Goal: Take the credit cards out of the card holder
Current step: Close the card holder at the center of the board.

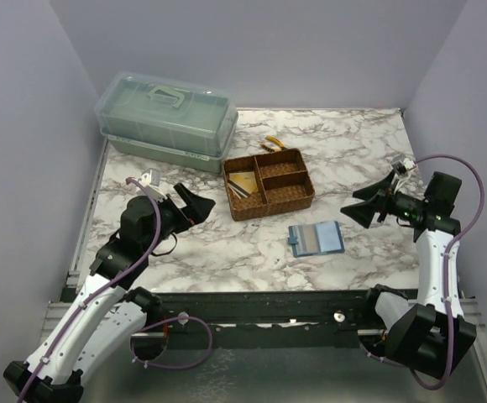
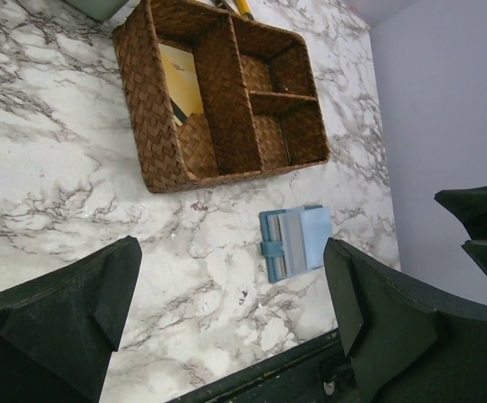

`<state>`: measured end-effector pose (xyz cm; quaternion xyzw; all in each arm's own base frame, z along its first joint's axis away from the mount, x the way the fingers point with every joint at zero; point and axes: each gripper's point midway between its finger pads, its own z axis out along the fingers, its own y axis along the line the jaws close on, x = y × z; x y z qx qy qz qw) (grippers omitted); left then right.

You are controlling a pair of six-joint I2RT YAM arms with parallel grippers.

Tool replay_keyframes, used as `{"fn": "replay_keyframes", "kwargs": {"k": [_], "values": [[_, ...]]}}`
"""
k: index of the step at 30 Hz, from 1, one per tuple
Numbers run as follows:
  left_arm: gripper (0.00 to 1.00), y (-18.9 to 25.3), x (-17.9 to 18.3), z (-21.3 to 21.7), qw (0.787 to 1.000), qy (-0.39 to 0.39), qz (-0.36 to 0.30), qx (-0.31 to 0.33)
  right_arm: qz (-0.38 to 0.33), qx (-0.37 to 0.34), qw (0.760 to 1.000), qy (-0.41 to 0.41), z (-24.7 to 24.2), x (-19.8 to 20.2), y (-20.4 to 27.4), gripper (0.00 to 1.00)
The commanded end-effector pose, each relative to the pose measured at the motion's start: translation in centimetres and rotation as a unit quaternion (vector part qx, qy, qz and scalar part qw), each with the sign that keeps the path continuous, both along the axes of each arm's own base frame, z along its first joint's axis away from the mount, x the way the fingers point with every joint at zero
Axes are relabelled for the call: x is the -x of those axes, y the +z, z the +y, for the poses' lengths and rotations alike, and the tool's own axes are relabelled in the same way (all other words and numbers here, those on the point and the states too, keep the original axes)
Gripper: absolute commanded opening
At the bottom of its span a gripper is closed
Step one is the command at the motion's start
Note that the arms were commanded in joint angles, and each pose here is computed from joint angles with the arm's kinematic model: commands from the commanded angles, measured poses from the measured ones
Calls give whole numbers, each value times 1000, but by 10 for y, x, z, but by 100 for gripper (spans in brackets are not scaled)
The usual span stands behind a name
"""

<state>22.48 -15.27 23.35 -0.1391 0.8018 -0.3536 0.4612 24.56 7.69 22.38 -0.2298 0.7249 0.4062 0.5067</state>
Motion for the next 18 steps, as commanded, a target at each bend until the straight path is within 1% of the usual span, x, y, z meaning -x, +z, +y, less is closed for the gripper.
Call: {"fn": "replay_keyframes", "kwargs": {"k": [1, 7, 18], "values": [[99, 8, -5, 12, 999, 23, -14, -24, 3, 7, 1000, -23, -6, -5, -1, 100], [99, 11, -6, 16, 999, 28, -19, -36, 14, 8, 999, -43, -12, -11, -1, 100], [99, 19, -14, 21, 996, 34, -29, -77, 27, 11, 997, -71, -19, -18, -1, 100]]}}
